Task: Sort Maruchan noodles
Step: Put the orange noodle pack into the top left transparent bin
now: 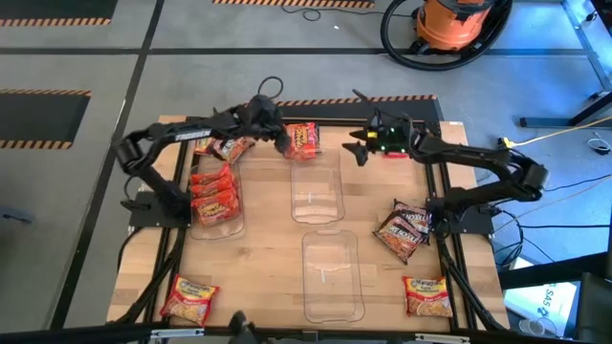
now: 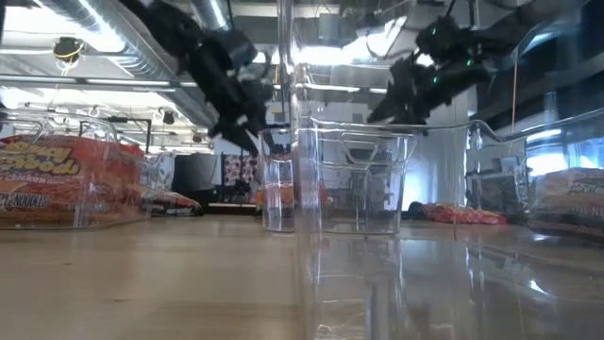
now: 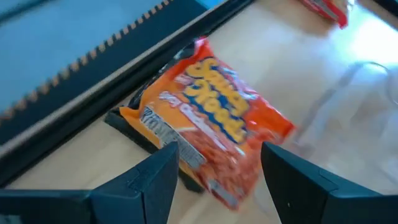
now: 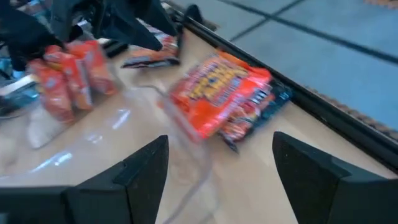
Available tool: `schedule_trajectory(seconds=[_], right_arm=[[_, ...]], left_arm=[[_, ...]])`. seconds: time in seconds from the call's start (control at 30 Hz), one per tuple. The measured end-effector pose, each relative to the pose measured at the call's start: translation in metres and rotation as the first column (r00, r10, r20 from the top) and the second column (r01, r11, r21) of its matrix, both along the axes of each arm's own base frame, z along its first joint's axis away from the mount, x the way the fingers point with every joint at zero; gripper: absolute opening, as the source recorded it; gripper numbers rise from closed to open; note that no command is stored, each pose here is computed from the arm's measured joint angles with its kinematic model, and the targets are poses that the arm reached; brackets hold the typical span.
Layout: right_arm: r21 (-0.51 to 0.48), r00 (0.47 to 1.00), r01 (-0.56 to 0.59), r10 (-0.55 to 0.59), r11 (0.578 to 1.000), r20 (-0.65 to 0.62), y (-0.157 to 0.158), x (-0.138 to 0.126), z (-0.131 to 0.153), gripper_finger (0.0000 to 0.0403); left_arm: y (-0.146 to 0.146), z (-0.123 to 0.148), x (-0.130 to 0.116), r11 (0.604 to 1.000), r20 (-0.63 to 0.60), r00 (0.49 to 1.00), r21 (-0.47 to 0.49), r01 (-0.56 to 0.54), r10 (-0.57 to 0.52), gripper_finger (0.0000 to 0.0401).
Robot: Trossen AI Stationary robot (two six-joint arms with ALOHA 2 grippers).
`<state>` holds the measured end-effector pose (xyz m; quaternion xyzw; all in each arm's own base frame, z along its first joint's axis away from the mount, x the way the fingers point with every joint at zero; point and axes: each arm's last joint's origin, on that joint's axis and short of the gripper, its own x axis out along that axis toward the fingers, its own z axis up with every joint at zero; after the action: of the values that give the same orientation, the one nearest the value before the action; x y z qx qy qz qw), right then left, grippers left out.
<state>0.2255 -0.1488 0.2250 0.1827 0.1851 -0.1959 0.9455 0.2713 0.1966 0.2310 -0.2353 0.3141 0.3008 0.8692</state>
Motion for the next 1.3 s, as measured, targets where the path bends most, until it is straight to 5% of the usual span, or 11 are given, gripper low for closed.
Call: schedule_trajectory(seconds=[0.23, 0.47, 0.93, 1.3], right_arm=[[0.042, 0.998, 0.028, -0.026, 0.999, -0.054, -0.014, 0.001, -0.019, 0.0264], [0.036, 0.994, 0.057, -0.053, 0.998, -0.091, -0.017, 0.004, -0.028, 0.0264], [0.030, 0.994, 0.084, -0.081, 0.996, -0.074, -0.023, 0.009, -0.035, 0.0264], [0.265, 0.994, 0.100, -0.109, 0.959, 0.021, -0.074, -0.003, -0.057, 0.0264]], left_arm=[[0.031, -0.043, 0.003, 0.982, -0.017, 0.992, -0.141, -0.124, 0.123, 0.0220], [0.045, -0.067, 0.012, 0.972, 0.075, 0.992, -0.221, -0.086, 0.105, 0.0220], [0.038, -0.067, 0.042, 0.989, 0.277, 0.961, -0.133, 0.068, -0.029, 0.0220], [0.038, -0.066, 0.044, 0.990, 0.289, 0.956, -0.118, 0.081, -0.044, 0.0220]])
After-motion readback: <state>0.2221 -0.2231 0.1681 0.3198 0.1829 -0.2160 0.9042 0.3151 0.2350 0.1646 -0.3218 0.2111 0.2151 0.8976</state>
